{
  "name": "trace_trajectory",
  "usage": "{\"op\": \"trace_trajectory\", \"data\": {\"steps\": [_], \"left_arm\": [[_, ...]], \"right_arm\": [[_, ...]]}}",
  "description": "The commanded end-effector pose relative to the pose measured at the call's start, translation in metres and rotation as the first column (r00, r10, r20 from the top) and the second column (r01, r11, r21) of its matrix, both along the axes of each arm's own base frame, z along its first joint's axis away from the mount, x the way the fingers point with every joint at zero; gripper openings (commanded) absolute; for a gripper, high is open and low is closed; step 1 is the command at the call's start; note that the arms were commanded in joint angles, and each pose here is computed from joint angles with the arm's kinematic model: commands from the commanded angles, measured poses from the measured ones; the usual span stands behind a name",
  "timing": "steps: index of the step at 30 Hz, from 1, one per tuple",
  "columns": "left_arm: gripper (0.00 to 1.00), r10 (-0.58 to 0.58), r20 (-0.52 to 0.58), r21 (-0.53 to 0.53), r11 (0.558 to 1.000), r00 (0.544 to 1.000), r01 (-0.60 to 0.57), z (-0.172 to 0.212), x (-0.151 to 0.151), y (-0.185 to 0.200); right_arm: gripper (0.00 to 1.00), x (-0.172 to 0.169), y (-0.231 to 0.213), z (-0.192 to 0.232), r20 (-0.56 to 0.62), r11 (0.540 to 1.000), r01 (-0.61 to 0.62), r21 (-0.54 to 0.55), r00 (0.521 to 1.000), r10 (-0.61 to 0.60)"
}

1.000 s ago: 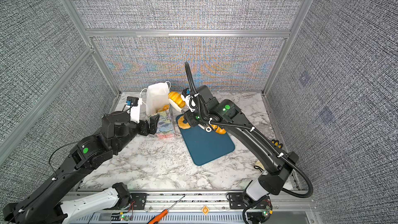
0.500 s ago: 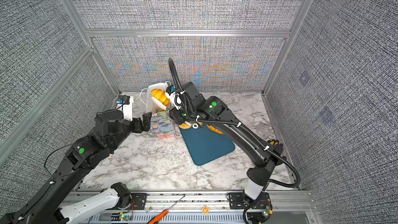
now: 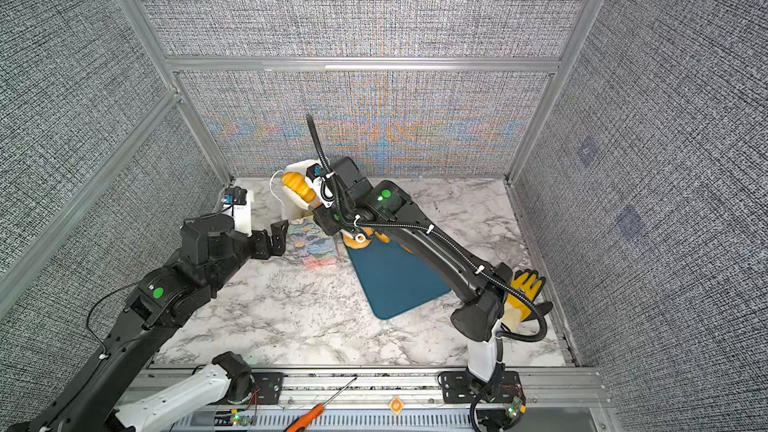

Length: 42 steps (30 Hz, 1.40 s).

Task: Place the fake bread into the paper bag
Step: 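Lower the knotted roll into the white paper bag and open the tongs, then move the empty tongs back over the tray with right gripper while left gripper draws back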

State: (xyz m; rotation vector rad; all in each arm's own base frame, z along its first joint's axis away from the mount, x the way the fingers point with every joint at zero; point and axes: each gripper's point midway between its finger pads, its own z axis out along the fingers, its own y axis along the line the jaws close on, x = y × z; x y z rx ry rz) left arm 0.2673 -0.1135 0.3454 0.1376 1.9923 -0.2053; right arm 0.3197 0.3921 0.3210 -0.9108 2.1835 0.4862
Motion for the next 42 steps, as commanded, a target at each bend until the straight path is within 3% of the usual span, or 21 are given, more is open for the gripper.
{"op": "trace_trajectory", "data": {"steps": [1,8,16,24,42], "left_arm": [[1.00,-0.011,0.006,-0.011,1.000,1.000,0.011,0.001,0.001,-0.001],[1.00,-0.015,-0.008,-0.016,1.000,1.000,0.015,-0.005,0.002,-0.001],[0.99,-0.013,-0.018,-0.006,1.000,1.000,0.013,-0.005,0.002,0.000],[0.99,-0.021,-0.027,-0.002,1.000,0.999,0.021,-0.005,0.004,-0.003],[0.99,-0.020,-0.024,-0.039,0.999,1.000,0.019,-0.001,0.004,-0.005]], "right_arm": [[0.49,0.009,-0.001,0.001,0.011,0.999,0.032,0.000,0.999,-0.032],[0.51,0.015,-0.001,-0.011,-0.011,0.998,0.046,-0.034,0.999,-0.046],[0.62,0.018,-0.006,-0.015,-0.016,0.997,0.060,-0.053,0.998,-0.061],[0.68,0.017,-0.010,-0.015,-0.013,0.995,0.068,-0.068,0.998,-0.069],[0.71,0.011,-0.023,0.002,0.024,0.997,0.060,-0.055,0.998,-0.059]]}}
